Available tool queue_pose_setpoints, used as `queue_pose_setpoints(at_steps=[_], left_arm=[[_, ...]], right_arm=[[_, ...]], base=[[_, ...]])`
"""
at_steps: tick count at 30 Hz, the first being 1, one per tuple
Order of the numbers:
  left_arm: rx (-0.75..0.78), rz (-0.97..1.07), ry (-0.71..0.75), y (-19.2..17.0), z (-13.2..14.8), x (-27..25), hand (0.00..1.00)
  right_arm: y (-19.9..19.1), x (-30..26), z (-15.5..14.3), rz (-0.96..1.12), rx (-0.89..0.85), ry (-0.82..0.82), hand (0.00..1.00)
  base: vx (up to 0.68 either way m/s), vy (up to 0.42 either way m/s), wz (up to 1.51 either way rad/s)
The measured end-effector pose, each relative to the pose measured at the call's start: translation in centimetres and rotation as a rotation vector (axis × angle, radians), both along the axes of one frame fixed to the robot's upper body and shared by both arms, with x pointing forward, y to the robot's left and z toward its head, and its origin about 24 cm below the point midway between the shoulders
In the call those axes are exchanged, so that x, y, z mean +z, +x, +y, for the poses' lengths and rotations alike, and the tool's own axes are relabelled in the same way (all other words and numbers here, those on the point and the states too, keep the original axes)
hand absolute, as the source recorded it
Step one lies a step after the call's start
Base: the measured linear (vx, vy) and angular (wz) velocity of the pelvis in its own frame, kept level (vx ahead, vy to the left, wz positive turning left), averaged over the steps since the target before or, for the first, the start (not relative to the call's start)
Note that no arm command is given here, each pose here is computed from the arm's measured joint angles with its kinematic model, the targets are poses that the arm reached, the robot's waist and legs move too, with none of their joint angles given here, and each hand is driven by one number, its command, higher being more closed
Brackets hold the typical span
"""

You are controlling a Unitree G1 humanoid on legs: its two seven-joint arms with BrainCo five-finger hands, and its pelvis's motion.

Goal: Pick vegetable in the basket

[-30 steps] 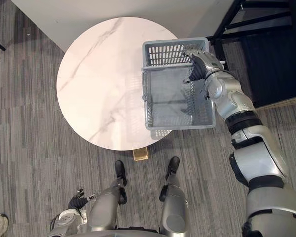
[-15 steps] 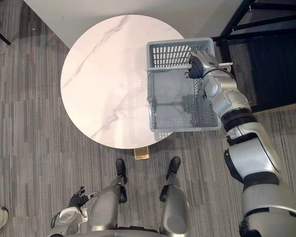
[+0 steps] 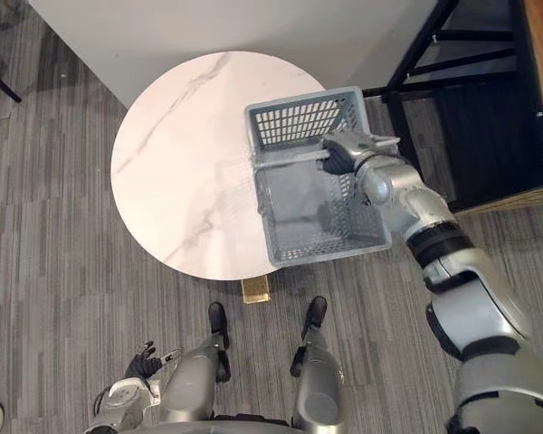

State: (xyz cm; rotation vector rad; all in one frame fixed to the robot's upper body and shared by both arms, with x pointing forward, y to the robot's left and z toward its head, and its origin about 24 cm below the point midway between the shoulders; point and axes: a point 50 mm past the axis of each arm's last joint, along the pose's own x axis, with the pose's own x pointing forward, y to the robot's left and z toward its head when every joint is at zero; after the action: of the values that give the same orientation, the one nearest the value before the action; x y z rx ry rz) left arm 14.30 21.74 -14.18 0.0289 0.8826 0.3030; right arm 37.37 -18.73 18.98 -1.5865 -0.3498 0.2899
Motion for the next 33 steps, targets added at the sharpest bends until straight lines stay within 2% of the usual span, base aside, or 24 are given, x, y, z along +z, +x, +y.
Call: queue_pose_setpoints(at_steps=[9, 15, 23, 27, 30, 33], left_arm=[[-0.020, 0.057, 0.028, -1.6, 1.4, -0.3, 0.00], [-0.007, 0.112, 0.022, -3.6, 1.5, -0.9, 0.00], [0.039, 0.219, 0.004, -7.6, 1.4, -1.9, 0.00], [0.047, 0.219, 0.003, -7.7, 1.5, -1.9, 0.00], [0.032, 0.208, 0.005, -7.3, 1.5, -1.8, 0.00], [-0.050, 0.177, 0.053, -5.7, 2.2, -1.2, 0.00]], right_arm=[[-5.2, -4.3, 1.0, 0.164, 0.204, -0.009, 1.00], [-7.4, -6.3, 1.1, 0.266, 0.269, -0.018, 1.00], [-10.1, -10.7, -0.3, 0.431, 0.233, 0.015, 1.00], [-10.4, -11.1, -0.8, 0.444, 0.213, 0.026, 1.00], [-11.0, -11.4, -2.3, 0.445, 0.149, 0.060, 1.00], [-10.3, -9.9, -2.6, 0.376, 0.126, 0.056, 1.00]], base=[[0.02, -0.003, -0.05], [0.00, -0.001, -0.01], [0.00, -0.003, -0.02], [-0.03, -0.004, -0.16], [-0.05, 0.033, -0.22], [-0.16, 0.100, -0.68]])
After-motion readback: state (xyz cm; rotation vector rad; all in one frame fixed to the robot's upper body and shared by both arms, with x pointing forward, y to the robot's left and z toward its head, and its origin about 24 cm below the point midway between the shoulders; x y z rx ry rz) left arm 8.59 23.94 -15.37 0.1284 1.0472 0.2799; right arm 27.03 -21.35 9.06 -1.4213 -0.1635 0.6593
